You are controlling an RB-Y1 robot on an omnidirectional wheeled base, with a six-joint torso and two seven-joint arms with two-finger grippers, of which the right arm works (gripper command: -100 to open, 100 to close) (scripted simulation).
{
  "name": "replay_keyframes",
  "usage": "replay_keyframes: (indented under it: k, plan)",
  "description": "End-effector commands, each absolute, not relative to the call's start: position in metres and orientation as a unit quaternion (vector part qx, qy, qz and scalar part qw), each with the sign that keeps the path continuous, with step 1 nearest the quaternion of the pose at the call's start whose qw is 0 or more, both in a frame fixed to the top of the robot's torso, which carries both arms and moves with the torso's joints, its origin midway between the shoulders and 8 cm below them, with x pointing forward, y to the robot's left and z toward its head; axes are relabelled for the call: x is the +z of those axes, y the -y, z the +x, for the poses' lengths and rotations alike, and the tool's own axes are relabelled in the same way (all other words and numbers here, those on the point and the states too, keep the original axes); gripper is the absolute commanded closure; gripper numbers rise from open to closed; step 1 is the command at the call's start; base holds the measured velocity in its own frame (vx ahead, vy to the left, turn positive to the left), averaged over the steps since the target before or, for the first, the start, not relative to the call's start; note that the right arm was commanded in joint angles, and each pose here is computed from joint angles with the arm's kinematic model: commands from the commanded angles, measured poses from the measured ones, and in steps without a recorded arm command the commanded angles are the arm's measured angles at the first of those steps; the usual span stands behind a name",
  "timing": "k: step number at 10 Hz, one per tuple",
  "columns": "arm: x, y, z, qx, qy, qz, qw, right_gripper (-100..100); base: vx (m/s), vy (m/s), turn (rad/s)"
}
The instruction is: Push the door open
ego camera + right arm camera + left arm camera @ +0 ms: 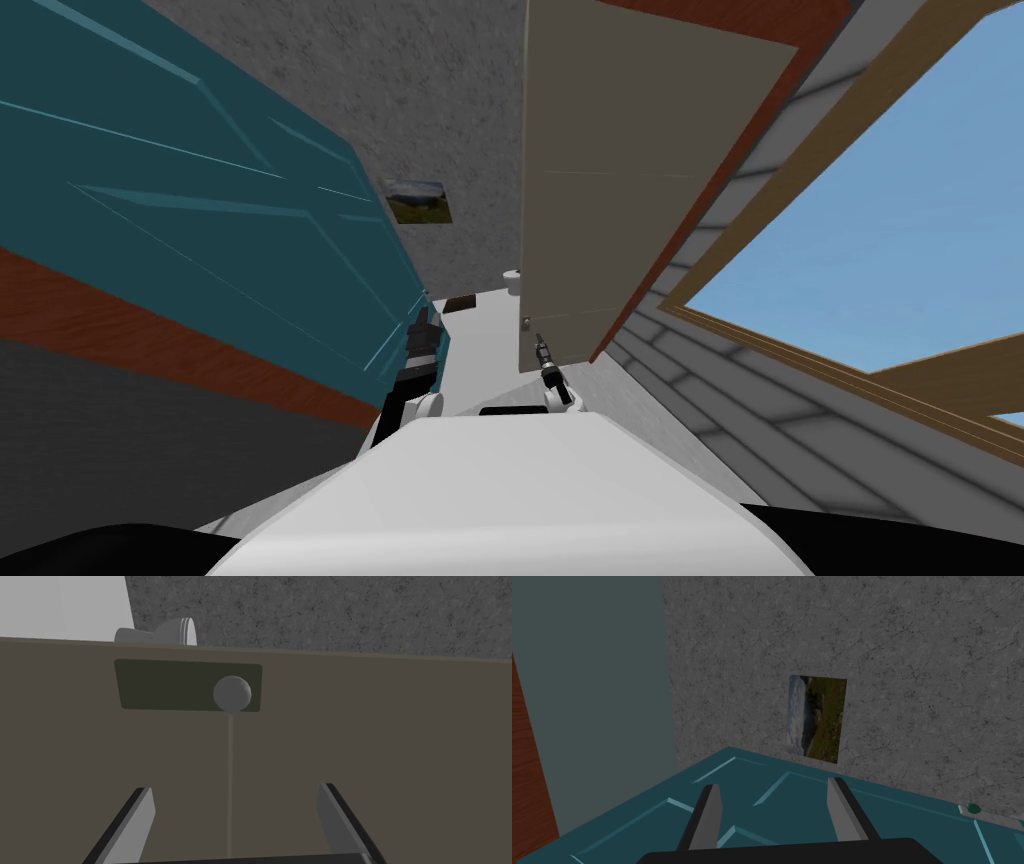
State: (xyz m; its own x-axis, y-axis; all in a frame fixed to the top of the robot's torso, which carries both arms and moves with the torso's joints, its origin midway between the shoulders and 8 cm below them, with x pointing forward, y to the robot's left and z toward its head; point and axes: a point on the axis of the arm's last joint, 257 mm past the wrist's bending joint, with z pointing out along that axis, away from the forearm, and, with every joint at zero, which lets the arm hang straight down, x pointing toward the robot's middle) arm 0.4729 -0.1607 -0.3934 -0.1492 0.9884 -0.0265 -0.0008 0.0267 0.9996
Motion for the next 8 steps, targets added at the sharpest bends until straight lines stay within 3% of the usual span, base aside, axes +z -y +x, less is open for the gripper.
replay_keyframes:
  k: [1, 3, 8]
  plan:
    - [-0.392, 0.150, 0.473, 0.536, -0.538, 0.459, 0.461, -100, -0.173, 0.033, -0.022]
    - [-0.393, 0.163, 0.473, 0.528, -0.542, 0.455, 0.469, -100, 0.007, 0.026, 0.011]
    - [-0.393, 0.173, 0.473, 0.524, -0.541, 0.454, 0.476, -100, 0.193, 0.023, 0.022]
